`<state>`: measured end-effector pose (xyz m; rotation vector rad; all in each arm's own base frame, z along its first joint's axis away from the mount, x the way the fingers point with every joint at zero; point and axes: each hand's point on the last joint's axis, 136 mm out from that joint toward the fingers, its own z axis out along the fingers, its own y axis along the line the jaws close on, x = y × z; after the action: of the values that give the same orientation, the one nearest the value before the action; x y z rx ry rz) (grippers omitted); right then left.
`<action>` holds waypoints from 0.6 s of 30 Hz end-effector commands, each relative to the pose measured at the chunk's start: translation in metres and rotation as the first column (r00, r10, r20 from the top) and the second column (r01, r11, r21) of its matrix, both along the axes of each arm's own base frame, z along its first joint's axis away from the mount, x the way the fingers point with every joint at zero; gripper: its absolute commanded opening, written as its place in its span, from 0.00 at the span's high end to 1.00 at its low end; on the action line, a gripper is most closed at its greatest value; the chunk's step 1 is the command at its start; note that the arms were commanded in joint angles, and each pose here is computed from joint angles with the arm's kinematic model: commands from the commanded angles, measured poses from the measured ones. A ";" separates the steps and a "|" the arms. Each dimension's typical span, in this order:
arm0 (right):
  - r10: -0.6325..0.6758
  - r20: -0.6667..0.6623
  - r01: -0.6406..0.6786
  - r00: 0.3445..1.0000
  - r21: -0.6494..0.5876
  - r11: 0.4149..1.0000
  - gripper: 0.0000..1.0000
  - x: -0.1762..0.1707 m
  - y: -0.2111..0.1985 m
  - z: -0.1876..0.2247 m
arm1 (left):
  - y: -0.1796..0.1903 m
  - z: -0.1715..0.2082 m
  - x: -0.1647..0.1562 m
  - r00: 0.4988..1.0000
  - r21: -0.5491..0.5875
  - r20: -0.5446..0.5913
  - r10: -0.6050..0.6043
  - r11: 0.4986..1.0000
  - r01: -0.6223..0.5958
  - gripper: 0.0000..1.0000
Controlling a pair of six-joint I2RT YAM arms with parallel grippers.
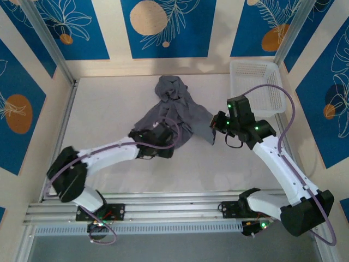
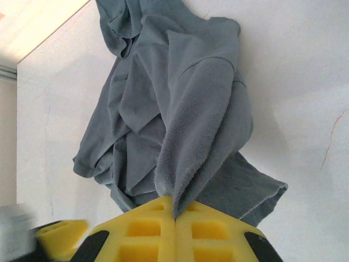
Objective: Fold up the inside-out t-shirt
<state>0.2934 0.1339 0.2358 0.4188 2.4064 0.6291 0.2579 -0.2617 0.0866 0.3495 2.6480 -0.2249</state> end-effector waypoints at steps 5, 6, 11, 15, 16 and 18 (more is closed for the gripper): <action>0.009 -0.019 -0.008 1.000 0.021 1.000 1.00 -0.009 0.004 -0.005 | -0.012 -0.019 0.036 0.985 -0.014 0.094 0.143 0.990 -0.142 0.21; 0.007 -0.017 -0.006 1.000 0.017 1.000 1.00 -0.009 0.002 -0.005 | -0.008 -0.024 0.039 0.983 0.013 0.100 0.156 0.987 -0.158 0.26; -0.069 -0.029 0.070 0.997 0.032 0.997 1.00 -0.009 -0.015 -0.006 | 0.037 -0.047 0.042 0.958 0.117 0.105 0.268 0.953 -0.280 0.48; -0.156 -0.011 0.156 0.988 0.039 0.987 1.00 -0.006 -0.043 0.004 | 0.066 -0.031 0.043 0.945 0.139 0.159 0.285 0.941 -0.307 0.69; -0.183 0.000 0.183 0.983 0.041 0.982 1.00 -0.007 -0.052 0.010 | 0.074 -0.025 0.043 0.940 0.140 0.171 0.295 0.937 -0.320 0.73; -0.252 0.054 0.248 0.966 0.069 0.966 1.00 -0.008 -0.073 0.029 | 0.093 -0.011 0.044 0.931 0.109 0.175 0.319 0.934 -0.340 0.90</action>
<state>0.2925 0.0809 0.2396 0.6369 2.3244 0.5826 0.2958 -0.1969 0.0470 0.0125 2.5901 0.0656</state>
